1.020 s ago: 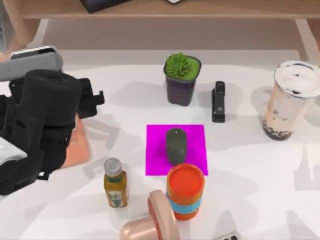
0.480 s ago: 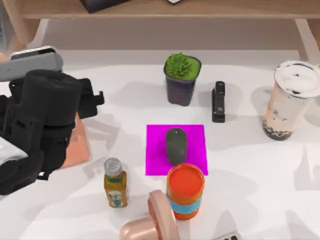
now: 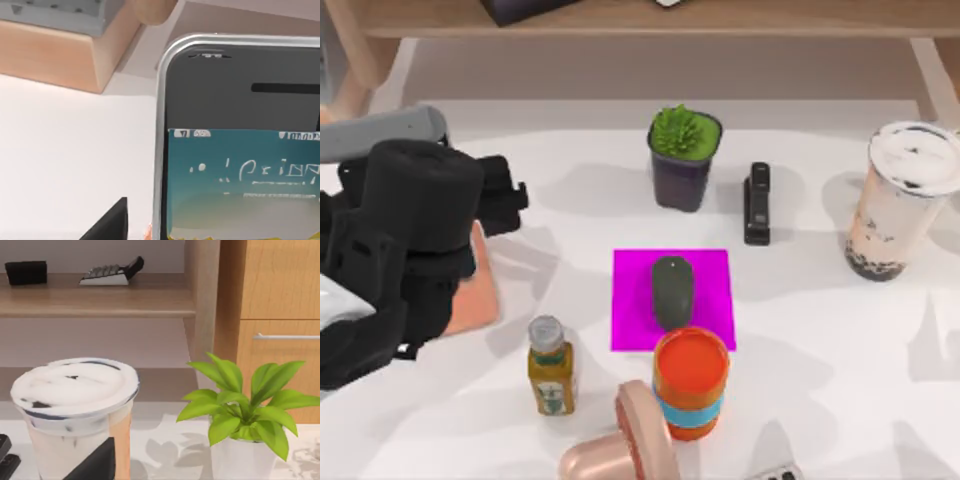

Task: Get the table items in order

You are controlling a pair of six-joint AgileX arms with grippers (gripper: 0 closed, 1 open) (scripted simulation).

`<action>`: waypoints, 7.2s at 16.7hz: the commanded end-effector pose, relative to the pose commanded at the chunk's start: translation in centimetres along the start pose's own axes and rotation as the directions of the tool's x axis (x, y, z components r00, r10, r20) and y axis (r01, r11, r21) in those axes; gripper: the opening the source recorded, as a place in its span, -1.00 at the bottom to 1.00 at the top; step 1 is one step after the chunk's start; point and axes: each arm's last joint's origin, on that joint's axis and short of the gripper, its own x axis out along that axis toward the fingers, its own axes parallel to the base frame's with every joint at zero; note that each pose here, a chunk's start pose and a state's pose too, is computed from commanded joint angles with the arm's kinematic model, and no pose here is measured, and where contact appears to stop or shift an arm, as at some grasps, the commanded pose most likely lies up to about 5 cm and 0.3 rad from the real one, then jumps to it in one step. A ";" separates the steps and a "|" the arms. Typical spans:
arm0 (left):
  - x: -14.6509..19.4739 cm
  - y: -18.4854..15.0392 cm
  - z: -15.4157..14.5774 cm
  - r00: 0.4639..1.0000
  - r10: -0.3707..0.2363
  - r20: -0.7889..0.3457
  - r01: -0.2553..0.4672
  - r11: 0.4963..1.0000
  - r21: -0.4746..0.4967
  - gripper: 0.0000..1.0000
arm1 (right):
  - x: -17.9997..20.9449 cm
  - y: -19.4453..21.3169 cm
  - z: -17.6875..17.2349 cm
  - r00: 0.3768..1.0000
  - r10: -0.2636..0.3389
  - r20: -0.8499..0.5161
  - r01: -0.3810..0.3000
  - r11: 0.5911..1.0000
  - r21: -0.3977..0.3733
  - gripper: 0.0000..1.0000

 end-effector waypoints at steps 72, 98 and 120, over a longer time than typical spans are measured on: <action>-5.8 14.6 -6.8 0.875 -0.260 0.408 0.235 0.966 0.112 1.00 | 10.4 8.5 -8.4 0.981 -0.016 -0.194 0.007 0.999 -0.050 1.00; -5.8 14.6 -6.8 0.875 -0.260 0.408 0.235 0.966 0.112 1.00 | 15.9 9.3 -8.5 0.995 -0.017 -0.098 0.016 1.000 -0.012 0.10; -5.8 14.6 -6.8 0.875 -0.260 0.408 0.235 0.966 0.112 1.00 | 15.8 9.3 -7.5 0.995 -0.017 -0.097 0.016 1.000 -0.010 -1.00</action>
